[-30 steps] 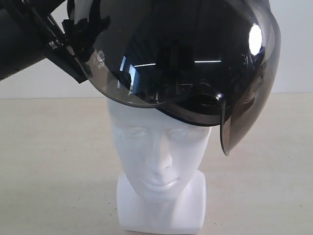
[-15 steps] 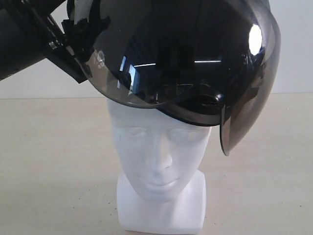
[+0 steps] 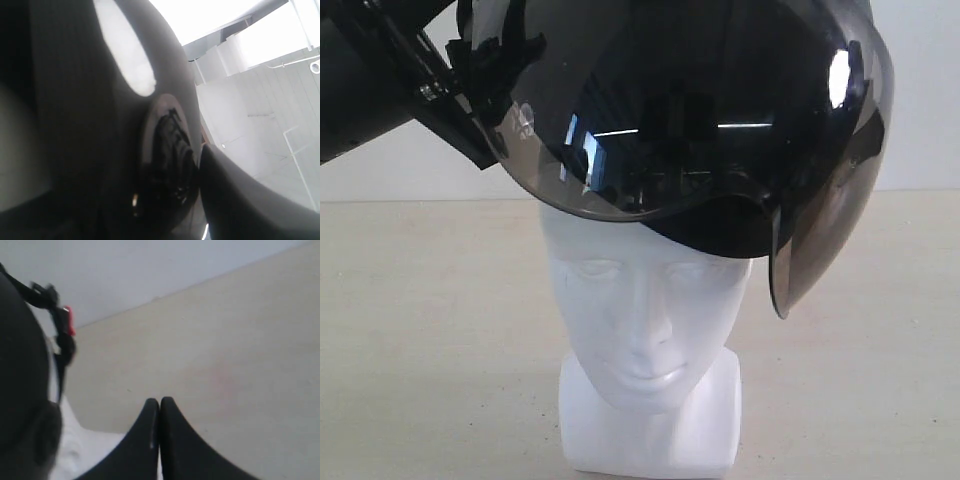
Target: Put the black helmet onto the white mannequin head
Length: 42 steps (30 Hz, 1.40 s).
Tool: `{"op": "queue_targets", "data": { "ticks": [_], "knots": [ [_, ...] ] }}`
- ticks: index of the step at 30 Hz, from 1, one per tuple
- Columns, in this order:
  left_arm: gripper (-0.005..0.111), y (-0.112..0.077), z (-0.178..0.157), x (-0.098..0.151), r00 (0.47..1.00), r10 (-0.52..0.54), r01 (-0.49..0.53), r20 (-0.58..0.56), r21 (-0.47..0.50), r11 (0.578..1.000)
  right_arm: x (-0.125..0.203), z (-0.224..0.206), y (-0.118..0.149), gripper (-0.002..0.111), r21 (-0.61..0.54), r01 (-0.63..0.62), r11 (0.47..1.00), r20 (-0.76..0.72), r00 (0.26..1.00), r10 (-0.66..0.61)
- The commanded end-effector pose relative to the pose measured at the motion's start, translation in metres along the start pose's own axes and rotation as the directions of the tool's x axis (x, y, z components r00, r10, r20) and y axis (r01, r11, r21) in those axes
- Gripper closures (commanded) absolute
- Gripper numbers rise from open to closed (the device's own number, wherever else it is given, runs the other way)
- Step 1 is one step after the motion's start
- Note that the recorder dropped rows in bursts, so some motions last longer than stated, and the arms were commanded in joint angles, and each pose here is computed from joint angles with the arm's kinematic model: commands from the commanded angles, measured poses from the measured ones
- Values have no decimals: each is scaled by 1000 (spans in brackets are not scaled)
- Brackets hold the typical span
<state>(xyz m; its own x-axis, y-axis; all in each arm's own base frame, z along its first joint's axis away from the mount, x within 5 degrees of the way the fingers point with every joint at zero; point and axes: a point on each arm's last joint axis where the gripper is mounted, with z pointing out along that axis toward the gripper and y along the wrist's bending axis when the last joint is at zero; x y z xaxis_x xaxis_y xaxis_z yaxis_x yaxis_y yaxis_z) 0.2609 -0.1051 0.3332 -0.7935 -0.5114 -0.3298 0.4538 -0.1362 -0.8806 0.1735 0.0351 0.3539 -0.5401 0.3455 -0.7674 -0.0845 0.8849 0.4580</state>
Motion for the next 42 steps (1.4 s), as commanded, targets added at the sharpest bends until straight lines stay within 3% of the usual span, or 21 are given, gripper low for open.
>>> {"op": "queue_targets", "data": {
  "ticks": [1, 12, 22, 38, 42],
  "knots": [
    [102, 17, -6, -3, 995, 95, -96, -12, -121, 988, -17, 9, 15, 109, -127, -3, 992, 33, 999, 7],
    [102, 19, -6, 1, 991, 123, -129, -55, -137, 982, -18, 12, 24, 109, -246, -56, 968, 28, 998, 65],
    [102, 30, -7, 0, 992, 110, -119, -68, -165, 979, -19, 20, 22, 109, -232, -70, 970, 17, 997, 76],
    [102, 31, -9, -2, 990, 124, -133, -64, -169, 977, -17, 26, 21, 109, -240, -75, 968, -14, 997, 74],
    [102, 36, -24, -9, 993, 116, -116, -8, -205, 972, -17, 26, 21, 109, -241, -70, 968, -15, 998, 68]
  ]
}}
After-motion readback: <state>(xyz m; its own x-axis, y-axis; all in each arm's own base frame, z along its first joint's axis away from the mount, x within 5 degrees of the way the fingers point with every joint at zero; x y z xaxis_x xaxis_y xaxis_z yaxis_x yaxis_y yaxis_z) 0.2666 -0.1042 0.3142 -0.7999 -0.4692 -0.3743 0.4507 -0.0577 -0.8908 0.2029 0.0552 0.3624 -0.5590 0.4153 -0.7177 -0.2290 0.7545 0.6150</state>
